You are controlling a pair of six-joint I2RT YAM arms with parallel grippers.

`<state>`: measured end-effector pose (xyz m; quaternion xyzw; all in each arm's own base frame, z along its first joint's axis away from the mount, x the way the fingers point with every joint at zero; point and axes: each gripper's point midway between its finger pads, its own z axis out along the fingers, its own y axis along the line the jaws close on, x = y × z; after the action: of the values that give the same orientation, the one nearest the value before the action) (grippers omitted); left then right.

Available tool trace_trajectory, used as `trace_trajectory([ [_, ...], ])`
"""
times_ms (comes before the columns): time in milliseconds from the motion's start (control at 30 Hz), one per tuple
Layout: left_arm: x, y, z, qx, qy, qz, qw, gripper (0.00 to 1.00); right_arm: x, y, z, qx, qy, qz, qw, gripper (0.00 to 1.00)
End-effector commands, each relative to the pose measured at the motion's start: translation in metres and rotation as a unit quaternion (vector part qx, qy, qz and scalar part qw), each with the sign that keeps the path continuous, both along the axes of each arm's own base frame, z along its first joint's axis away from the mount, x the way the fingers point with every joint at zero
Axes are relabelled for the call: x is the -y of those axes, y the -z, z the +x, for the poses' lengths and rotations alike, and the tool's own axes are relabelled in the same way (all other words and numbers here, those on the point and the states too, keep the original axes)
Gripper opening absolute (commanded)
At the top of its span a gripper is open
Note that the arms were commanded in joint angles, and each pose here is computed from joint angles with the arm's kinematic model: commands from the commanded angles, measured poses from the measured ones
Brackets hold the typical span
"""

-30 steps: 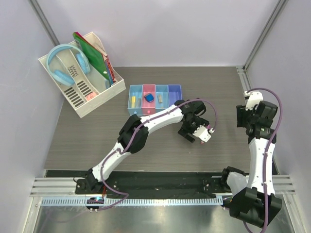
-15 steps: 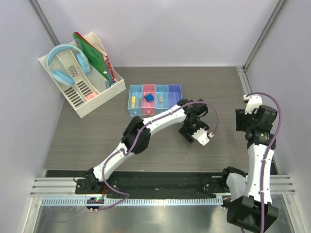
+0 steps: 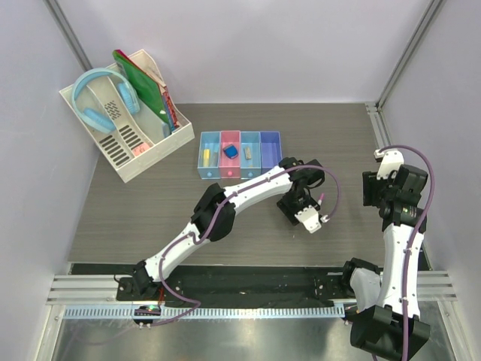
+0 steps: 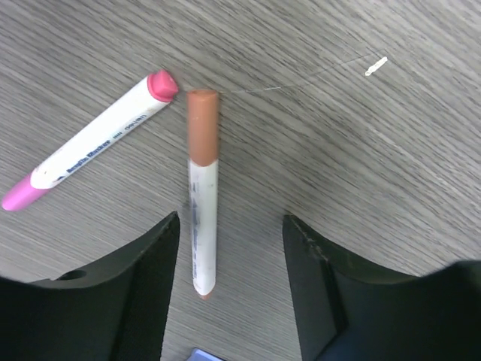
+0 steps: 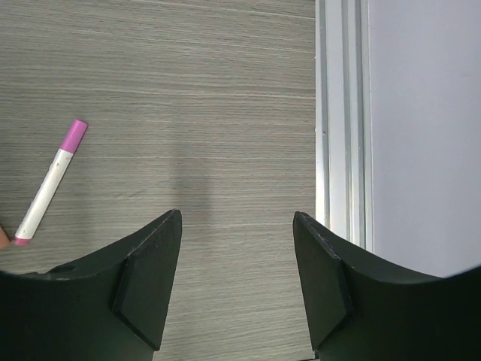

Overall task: Sort the stationery into containers
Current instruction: Pick up the pen from the center of the board, then place the pen in the storage box.

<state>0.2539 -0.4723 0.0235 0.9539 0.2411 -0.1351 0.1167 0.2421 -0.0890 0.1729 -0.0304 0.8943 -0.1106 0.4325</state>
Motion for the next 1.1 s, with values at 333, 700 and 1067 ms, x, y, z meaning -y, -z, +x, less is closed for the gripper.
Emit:
trace_trajectory([
  [333,-0.028,0.061,-0.012,-0.03,-0.048,0.086,0.995,0.37,-0.008,-0.024,0.004,0.033,-0.007,0.017,0.999,0.64],
  [700,-0.035,0.063,-0.012,-0.031,-0.11,0.097,0.989,0.16,-0.017,-0.016,0.009,0.034,-0.007,0.057,0.998,0.64],
  [1067,-0.063,0.017,-0.001,-0.057,-0.264,0.072,0.96,0.0,-0.018,-0.006,0.034,0.043,0.035,0.134,0.989,0.64],
])
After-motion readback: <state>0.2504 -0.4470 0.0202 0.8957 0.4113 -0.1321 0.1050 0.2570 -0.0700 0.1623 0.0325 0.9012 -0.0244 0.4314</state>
